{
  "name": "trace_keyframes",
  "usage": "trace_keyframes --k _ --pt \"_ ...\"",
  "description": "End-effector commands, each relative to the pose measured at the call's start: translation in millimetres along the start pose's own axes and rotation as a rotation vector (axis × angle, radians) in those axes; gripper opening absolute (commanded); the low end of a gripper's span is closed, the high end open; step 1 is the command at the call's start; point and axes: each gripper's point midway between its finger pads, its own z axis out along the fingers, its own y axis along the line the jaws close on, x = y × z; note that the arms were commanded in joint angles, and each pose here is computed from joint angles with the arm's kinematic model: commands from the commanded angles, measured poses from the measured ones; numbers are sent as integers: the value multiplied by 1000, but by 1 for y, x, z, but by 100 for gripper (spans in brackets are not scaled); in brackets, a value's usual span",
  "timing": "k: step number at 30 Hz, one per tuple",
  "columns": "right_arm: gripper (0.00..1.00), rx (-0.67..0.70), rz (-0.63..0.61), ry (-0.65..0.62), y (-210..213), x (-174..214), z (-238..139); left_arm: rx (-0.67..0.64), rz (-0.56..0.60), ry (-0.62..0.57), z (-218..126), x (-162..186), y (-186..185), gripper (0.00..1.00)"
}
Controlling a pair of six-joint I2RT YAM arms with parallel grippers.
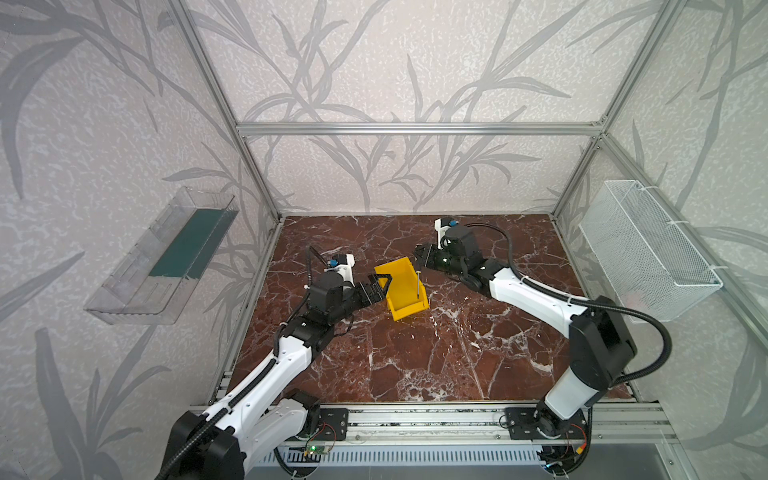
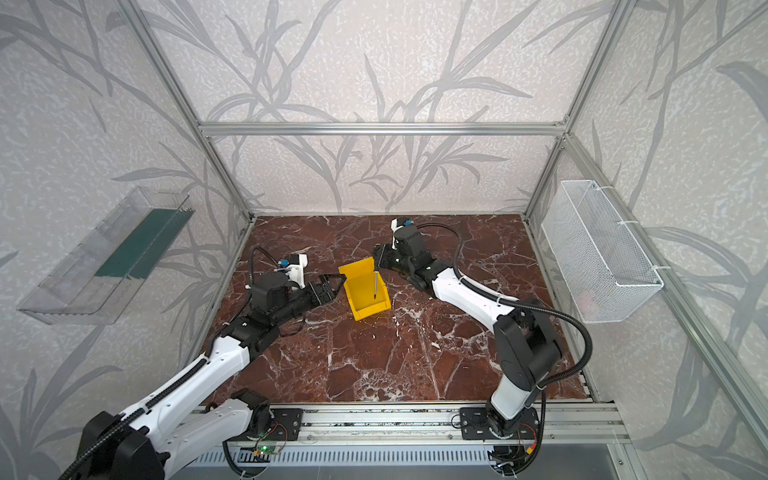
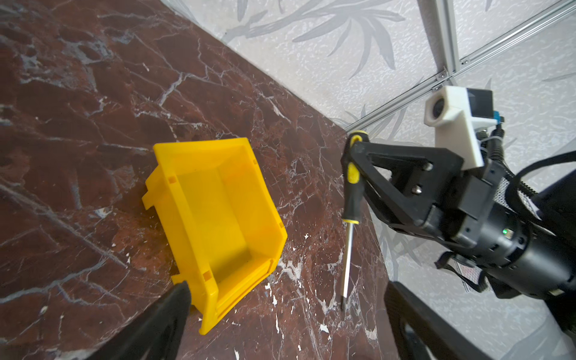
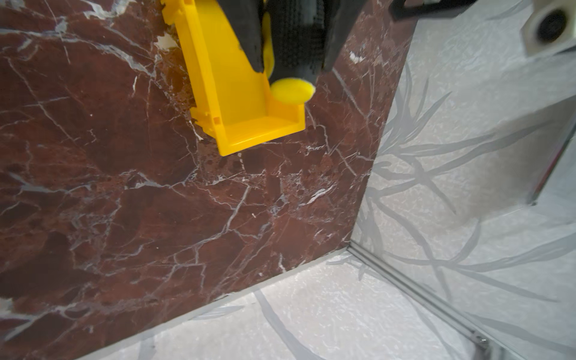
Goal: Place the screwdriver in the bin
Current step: 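Lift the screwdriver with the right gripper and carry it over the bin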
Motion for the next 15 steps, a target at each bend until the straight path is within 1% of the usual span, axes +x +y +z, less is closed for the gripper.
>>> trace_keyframes --k 1,4,8,11,15 --pt "22 52 24 -108 0 -14 22 7 -21 9 -3 4 2 99" --pt "23 124 19 -121 -10 -3 42 3 -18 9 -6 5 4 99" --pt "23 182 36 -83 -22 12 65 -7 -11 8 -10 5 8 99" --pt "23 197 9 -81 -21 18 74 -14 -6 11 -14 5 10 99" --pt "24 251 -37 -65 -21 28 82 -21 -11 15 -17 7 16 99"
